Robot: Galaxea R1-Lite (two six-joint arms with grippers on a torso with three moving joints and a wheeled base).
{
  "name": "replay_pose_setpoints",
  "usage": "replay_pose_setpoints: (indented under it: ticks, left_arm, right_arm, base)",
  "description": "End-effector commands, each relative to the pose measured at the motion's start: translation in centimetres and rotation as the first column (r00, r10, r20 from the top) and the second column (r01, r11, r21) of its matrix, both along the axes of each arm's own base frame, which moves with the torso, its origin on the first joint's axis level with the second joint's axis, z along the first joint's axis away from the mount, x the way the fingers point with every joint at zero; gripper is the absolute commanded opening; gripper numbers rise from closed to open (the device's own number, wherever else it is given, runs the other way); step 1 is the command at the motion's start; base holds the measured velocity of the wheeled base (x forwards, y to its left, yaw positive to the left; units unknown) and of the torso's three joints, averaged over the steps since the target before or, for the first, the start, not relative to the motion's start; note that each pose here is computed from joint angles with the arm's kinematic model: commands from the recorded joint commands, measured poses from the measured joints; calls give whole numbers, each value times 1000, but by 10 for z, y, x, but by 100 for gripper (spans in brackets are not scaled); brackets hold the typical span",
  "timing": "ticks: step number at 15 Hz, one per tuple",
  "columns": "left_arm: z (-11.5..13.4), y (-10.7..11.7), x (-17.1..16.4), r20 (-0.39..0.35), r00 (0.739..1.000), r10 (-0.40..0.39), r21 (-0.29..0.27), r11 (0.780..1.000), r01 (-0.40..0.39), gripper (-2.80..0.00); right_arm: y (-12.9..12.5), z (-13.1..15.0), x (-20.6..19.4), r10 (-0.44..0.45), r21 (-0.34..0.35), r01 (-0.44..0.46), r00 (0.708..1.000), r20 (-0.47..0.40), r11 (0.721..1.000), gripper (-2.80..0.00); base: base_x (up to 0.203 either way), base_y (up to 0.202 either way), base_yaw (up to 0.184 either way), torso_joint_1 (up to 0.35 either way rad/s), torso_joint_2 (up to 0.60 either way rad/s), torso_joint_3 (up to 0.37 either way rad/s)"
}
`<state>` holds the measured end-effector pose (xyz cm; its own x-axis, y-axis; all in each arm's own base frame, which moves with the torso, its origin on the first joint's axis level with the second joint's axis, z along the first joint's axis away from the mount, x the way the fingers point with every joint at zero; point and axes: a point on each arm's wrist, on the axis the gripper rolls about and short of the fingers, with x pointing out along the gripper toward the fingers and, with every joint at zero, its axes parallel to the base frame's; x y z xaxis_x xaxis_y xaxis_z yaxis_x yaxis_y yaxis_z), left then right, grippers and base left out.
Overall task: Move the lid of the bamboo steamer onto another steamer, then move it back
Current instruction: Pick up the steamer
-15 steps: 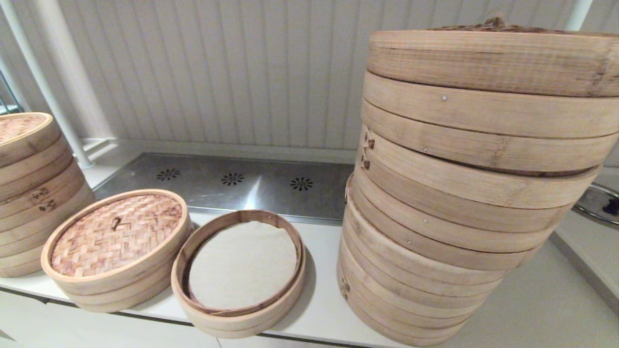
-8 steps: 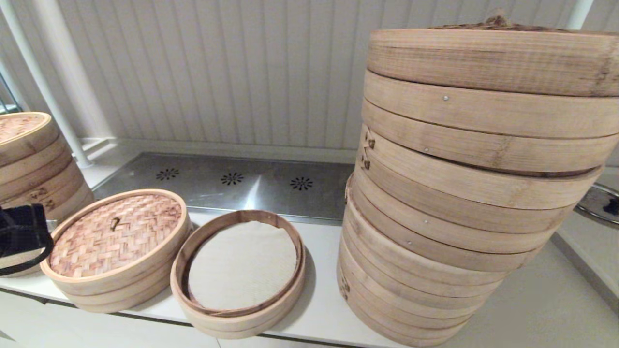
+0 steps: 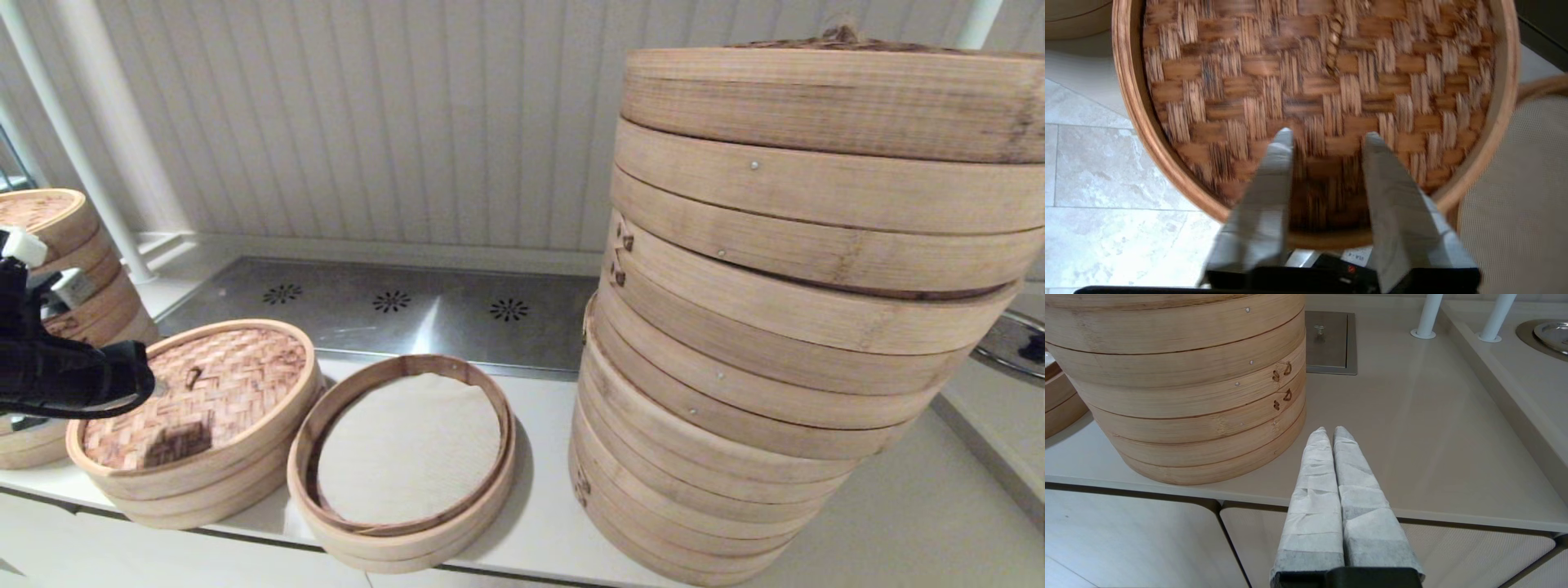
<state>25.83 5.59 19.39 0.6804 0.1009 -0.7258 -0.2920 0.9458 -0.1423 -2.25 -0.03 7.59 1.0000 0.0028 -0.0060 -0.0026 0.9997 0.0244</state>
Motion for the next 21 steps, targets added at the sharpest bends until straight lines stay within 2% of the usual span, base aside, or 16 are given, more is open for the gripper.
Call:
replay_pose_setpoints:
  ticks: [1,5,9,17,21]
  left_arm:
    - [-13,6,16,-40,999,12,-8,1000,-12,0]
    - [-24,13,38,-11,1000,23,3,1000,-23,0]
    - [-26,18,56,4,1000,25,-11,1000,-25,0]
    - [-36,19,64,-24,999,20,-2,1000,-21,0]
    - [-26,20,65,8,1000,14,16,1000,-14,0]
  right_arm:
    - [0,0,0,0,0,0,1000,-2,1000,-280]
    - [0,0,0,0,0,0,1000,-2,1000,-280]
    - [0,0,0,0,0,0,1000,-2,1000,-280]
    - [0,0,0,0,0,0,1000,-2,1000,-280]
    - [0,0,0,0,0,0,1000,-2,1000,-280]
  base:
    - [0,0,0,0,0,0]
    - [0,0,0,0,0,0]
    - [0,0,0,0,0,0]
    - [0,0,0,0,0,0]
    - [0,0,0,0,0,0]
